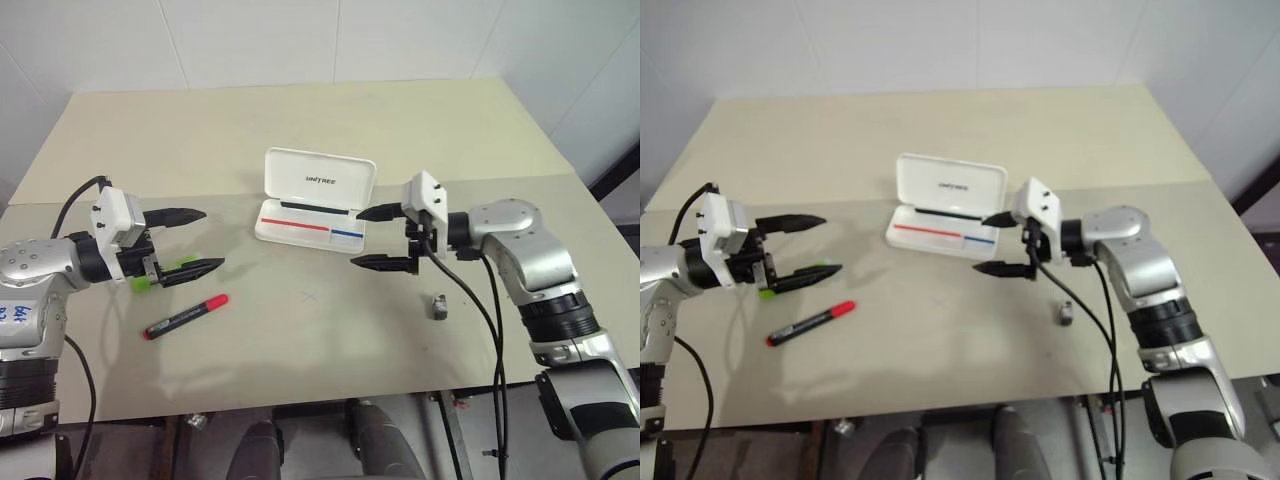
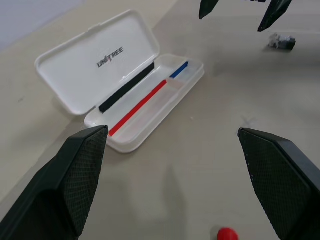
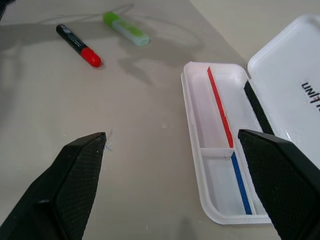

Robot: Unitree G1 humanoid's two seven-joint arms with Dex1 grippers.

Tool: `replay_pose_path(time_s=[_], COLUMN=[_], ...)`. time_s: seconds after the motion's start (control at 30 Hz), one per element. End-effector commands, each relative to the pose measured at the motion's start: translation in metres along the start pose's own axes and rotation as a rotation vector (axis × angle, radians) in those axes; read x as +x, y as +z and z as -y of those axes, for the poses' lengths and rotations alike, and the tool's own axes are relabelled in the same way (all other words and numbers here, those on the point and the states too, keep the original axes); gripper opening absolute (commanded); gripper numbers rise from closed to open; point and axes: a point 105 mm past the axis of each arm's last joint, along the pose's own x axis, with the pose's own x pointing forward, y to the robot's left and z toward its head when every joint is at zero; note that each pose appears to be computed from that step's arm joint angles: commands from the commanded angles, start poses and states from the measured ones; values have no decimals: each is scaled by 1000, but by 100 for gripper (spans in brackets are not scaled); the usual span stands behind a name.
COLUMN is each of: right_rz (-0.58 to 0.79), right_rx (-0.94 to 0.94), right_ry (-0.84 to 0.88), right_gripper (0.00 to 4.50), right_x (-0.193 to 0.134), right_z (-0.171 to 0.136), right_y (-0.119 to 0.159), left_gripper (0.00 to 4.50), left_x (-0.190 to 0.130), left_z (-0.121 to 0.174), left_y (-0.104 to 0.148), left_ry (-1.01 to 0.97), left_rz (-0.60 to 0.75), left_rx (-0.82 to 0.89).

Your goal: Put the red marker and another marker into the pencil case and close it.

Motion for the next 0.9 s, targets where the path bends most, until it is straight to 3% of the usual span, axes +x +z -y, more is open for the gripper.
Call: replay_pose_path(time_s=[0.03,0.2,0.9], right_rz=[-40,-117,-216], right_rx=[-26,-46,-86], right_ry=[-10,1,71], right_gripper=[352,177,177], right_x=[9,20,49], right_z=[6,9,22], right_y=[-3,-15,-26], left_gripper=[450,450,450], left_x=[-9,-10,-10], left_z=[-7,-4,2], left_y=[14,11,16], left_ry=[25,4,23], left_rz=[16,-1,15], left_rx=[54,48,51])
